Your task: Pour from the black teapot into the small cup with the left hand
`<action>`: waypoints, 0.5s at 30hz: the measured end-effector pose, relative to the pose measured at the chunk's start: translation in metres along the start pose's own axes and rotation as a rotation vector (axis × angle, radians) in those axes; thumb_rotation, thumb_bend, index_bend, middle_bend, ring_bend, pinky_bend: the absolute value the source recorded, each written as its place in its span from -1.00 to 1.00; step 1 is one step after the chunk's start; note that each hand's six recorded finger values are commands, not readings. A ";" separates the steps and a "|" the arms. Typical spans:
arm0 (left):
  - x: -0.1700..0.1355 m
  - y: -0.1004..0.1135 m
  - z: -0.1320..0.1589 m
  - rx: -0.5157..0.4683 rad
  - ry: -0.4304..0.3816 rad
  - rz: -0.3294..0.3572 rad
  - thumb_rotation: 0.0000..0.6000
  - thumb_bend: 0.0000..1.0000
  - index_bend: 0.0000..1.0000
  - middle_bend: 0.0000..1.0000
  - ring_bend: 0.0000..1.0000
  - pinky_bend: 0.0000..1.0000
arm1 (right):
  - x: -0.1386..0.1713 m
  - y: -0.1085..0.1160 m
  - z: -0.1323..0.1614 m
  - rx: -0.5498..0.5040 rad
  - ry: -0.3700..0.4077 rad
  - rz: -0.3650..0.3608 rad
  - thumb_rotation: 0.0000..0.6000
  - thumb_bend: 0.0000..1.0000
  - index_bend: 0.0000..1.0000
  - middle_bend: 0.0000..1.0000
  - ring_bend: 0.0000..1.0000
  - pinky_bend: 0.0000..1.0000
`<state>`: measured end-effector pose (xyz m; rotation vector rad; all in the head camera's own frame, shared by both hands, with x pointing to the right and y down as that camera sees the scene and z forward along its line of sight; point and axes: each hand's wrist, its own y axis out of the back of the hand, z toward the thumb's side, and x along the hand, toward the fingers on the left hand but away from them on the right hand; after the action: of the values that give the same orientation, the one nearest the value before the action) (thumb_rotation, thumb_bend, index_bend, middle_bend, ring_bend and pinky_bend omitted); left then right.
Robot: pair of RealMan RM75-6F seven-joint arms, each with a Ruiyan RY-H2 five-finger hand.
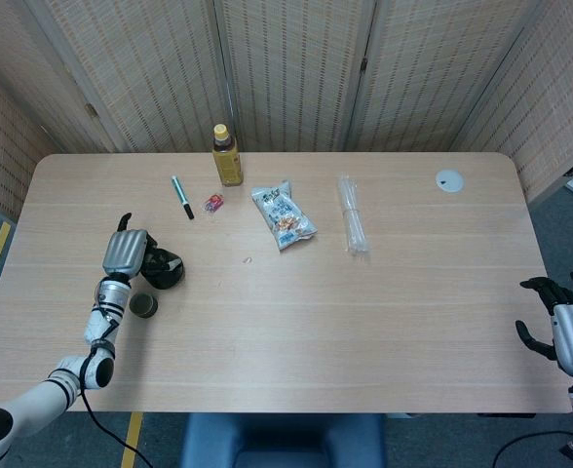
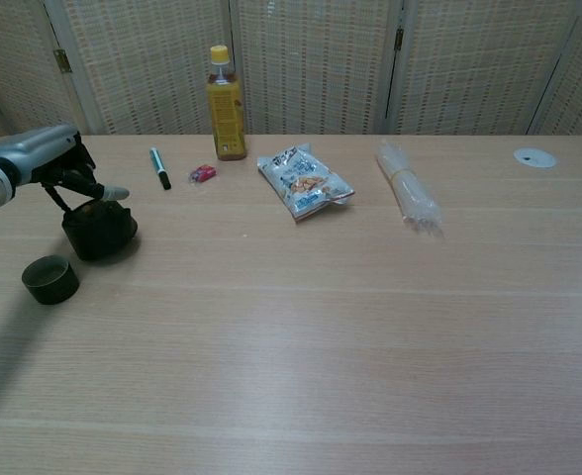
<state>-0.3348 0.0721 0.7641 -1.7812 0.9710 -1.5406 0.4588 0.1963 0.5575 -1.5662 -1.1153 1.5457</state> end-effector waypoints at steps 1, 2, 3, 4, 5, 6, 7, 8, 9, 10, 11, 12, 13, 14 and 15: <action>0.000 -0.001 0.001 0.004 -0.003 -0.001 0.20 -0.87 0.92 1.00 0.68 -1.00 | 0.000 0.000 0.000 0.000 0.000 0.000 1.00 -0.28 -0.48 -0.47 -0.40 -0.89; -0.001 -0.001 0.001 0.008 -0.006 -0.002 0.20 -0.87 0.90 1.00 0.66 -1.00 | 0.000 0.000 0.000 0.001 0.000 -0.001 1.00 -0.28 -0.48 -0.47 -0.40 -0.89; -0.001 -0.003 0.003 0.014 -0.011 -0.003 0.21 -0.87 0.88 1.00 0.63 -1.00 | 0.000 0.000 0.000 0.001 0.000 -0.001 1.00 -0.28 -0.48 -0.47 -0.40 -0.89; -0.002 -0.004 0.003 0.019 -0.014 -0.005 0.21 -0.87 0.86 1.00 0.62 -1.00 | 0.000 0.000 0.000 0.001 0.000 -0.002 1.00 -0.28 -0.48 -0.47 -0.40 -0.89; -0.002 -0.005 0.004 0.023 -0.016 -0.008 0.21 -0.87 0.84 1.00 0.59 -1.00 | 0.000 0.000 0.000 0.001 -0.001 -0.002 1.00 -0.28 -0.48 -0.47 -0.40 -0.89; -0.002 -0.006 0.005 0.026 -0.018 -0.013 0.21 -0.87 0.81 1.00 0.56 -1.00 | 0.000 0.000 0.000 0.001 -0.001 -0.002 1.00 -0.28 -0.48 -0.47 -0.40 -0.89; -0.002 -0.007 0.005 0.027 -0.020 -0.018 0.21 -0.87 0.79 0.99 0.54 -1.00 | 0.000 0.000 0.000 0.001 -0.001 -0.001 1.00 -0.28 -0.48 -0.47 -0.40 -0.89; -0.003 -0.008 0.006 0.028 -0.022 -0.021 0.20 -0.87 0.77 0.97 0.51 -1.00 | 0.001 0.000 0.000 0.001 -0.002 0.000 1.00 -0.28 -0.48 -0.47 -0.40 -0.89; -0.003 -0.009 0.007 0.031 -0.025 -0.025 0.19 -0.87 0.75 0.95 0.49 -1.00 | 0.001 0.000 -0.001 0.001 -0.003 0.000 1.00 -0.28 -0.48 -0.47 -0.40 -0.89; -0.004 -0.009 0.008 0.033 -0.028 -0.028 0.17 -0.87 0.73 0.91 0.46 -1.00 | 0.001 0.000 -0.001 0.001 -0.004 0.001 1.00 -0.28 -0.48 -0.47 -0.40 -0.89; -0.004 -0.010 0.009 0.036 -0.030 -0.031 0.14 -0.87 0.71 0.87 0.42 -1.00 | 0.001 0.000 -0.001 0.001 -0.005 0.001 1.00 -0.28 -0.48 -0.47 -0.40 -0.89; -0.005 -0.010 0.010 0.039 -0.034 -0.033 0.11 -0.87 0.68 0.84 0.39 -1.00 | 0.001 0.000 -0.001 0.000 -0.005 0.001 1.00 -0.28 -0.48 -0.47 -0.40 -0.89; -0.006 -0.011 0.010 0.041 -0.036 -0.035 0.07 -0.87 0.65 0.80 0.35 -1.00 | 0.001 0.000 -0.001 0.000 -0.005 0.001 1.00 -0.28 -0.48 -0.47 -0.40 -0.89; -0.006 -0.011 0.011 0.043 -0.038 -0.037 0.01 -0.87 0.58 0.73 0.29 -1.00 | 0.001 0.000 -0.001 0.000 -0.005 0.001 1.00 -0.28 -0.48 -0.47 -0.40 -0.89; -0.007 -0.011 0.012 0.044 -0.041 -0.041 -0.03 -0.87 0.53 0.68 0.24 -1.00 | 0.001 0.000 -0.001 0.000 -0.005 0.000 1.00 -0.28 -0.48 -0.47 -0.40 -0.89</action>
<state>-0.3221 0.0837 0.7677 -1.8048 0.8794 -1.5325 0.4600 0.1976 0.5575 -1.5636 -1.1184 1.5505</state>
